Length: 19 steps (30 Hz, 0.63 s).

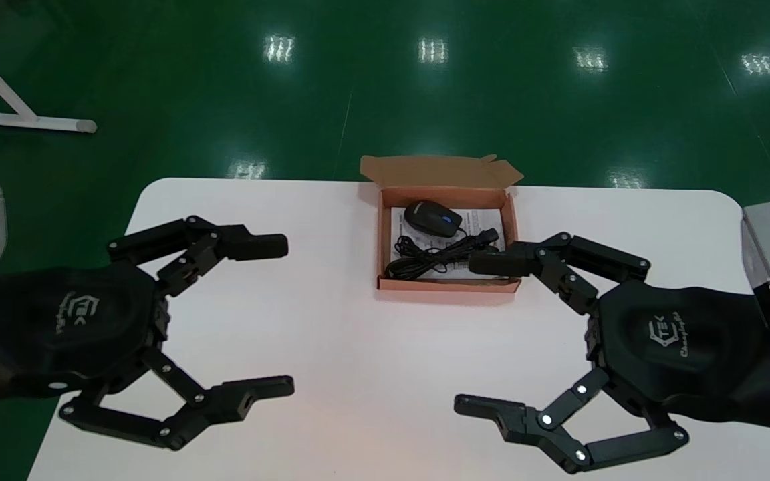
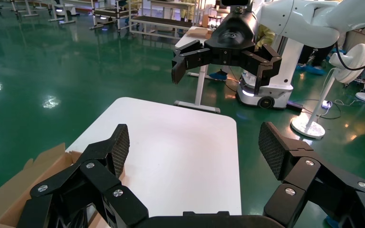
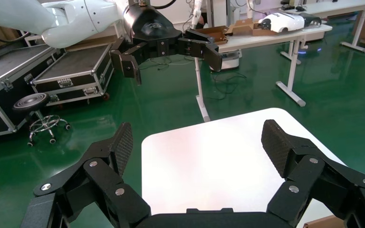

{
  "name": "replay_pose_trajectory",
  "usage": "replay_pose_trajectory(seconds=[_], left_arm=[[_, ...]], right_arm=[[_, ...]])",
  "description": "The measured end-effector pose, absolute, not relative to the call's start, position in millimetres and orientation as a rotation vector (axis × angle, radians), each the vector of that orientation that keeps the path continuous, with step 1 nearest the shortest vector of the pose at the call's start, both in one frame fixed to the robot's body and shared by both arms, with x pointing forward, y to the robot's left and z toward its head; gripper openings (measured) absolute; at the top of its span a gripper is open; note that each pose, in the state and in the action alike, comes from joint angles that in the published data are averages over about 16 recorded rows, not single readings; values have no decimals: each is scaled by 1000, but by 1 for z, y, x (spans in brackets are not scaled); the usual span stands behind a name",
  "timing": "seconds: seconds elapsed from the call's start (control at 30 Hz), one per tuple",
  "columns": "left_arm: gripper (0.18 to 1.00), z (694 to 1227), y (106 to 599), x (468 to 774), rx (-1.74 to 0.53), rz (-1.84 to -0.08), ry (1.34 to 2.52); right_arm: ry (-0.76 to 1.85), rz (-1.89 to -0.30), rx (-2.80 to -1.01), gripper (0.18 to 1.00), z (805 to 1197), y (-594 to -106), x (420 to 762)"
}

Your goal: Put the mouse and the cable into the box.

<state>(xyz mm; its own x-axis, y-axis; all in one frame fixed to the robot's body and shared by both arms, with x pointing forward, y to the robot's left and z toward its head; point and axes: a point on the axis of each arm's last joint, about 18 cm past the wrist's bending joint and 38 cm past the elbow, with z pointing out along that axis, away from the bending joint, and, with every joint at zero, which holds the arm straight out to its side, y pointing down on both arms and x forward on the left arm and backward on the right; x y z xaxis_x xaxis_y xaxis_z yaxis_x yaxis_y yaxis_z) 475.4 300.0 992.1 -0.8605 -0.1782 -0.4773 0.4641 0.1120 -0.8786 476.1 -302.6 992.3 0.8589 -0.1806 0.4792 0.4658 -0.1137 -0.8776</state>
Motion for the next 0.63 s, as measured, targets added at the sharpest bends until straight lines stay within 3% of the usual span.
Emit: replay_pose_trajectory(seconds=[0.63], left_arm=[[1001,992,300,475,277,-1799,1925]], right_arm=[[-229,-556,-1596,1001,992,-303,476]])
